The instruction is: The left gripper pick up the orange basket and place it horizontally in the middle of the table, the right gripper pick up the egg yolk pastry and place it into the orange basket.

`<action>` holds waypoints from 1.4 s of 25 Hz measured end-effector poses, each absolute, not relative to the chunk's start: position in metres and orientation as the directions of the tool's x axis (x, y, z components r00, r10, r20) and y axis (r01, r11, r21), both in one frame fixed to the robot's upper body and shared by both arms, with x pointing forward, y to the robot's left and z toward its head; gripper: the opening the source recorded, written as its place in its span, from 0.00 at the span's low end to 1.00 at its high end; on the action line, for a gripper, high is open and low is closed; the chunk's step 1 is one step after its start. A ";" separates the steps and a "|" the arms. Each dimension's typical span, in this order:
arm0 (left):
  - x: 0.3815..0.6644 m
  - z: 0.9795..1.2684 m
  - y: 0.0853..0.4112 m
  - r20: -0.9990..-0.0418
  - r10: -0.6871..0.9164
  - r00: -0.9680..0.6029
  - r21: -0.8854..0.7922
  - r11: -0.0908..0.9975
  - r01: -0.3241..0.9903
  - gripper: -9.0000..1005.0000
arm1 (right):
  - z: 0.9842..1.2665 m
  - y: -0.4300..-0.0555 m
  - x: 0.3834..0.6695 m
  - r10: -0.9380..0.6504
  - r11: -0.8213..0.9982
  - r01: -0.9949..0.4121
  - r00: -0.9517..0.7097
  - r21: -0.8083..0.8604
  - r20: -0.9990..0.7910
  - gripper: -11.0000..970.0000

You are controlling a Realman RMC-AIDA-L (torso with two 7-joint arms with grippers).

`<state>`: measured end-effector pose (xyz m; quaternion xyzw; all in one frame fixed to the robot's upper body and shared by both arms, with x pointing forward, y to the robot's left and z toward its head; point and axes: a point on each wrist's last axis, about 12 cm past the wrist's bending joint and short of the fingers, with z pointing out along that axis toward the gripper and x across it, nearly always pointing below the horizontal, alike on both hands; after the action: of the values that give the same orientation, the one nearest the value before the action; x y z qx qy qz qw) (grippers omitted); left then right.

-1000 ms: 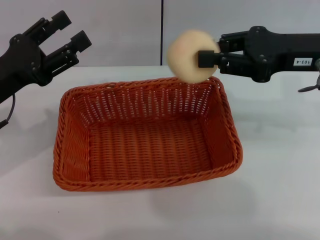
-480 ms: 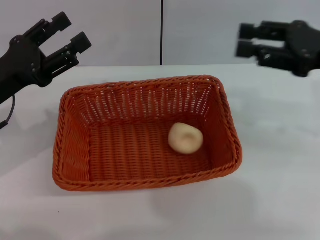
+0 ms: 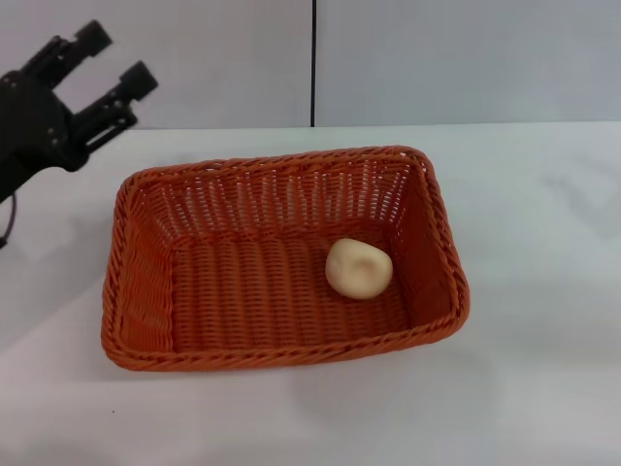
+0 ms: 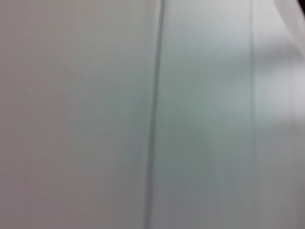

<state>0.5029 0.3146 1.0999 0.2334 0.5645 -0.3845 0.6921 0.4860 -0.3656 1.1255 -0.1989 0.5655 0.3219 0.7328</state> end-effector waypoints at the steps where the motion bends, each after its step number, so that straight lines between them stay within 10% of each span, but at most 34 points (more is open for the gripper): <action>1: 0.498 1.094 0.319 -0.952 -0.277 0.131 -0.089 0.657 0.748 0.80 | 1.120 -0.371 0.480 0.247 0.751 -0.657 0.185 0.068 -0.951 0.54; 17: 0.482 1.078 0.358 -0.903 -0.175 0.392 -0.041 0.945 0.326 0.80 | 1.060 -0.382 0.439 0.160 0.987 -0.044 0.451 0.158 -0.878 0.54; 35: 0.476 1.070 0.360 -0.873 -0.068 0.483 -0.041 0.997 0.066 0.80 | 1.057 -0.390 0.446 0.048 0.969 0.191 0.484 0.158 -0.874 0.54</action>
<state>0.4761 0.3600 1.0698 -0.0009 0.5072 -0.0389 0.8610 0.4459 -0.3905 1.0574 0.1177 0.5063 -0.0420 0.8533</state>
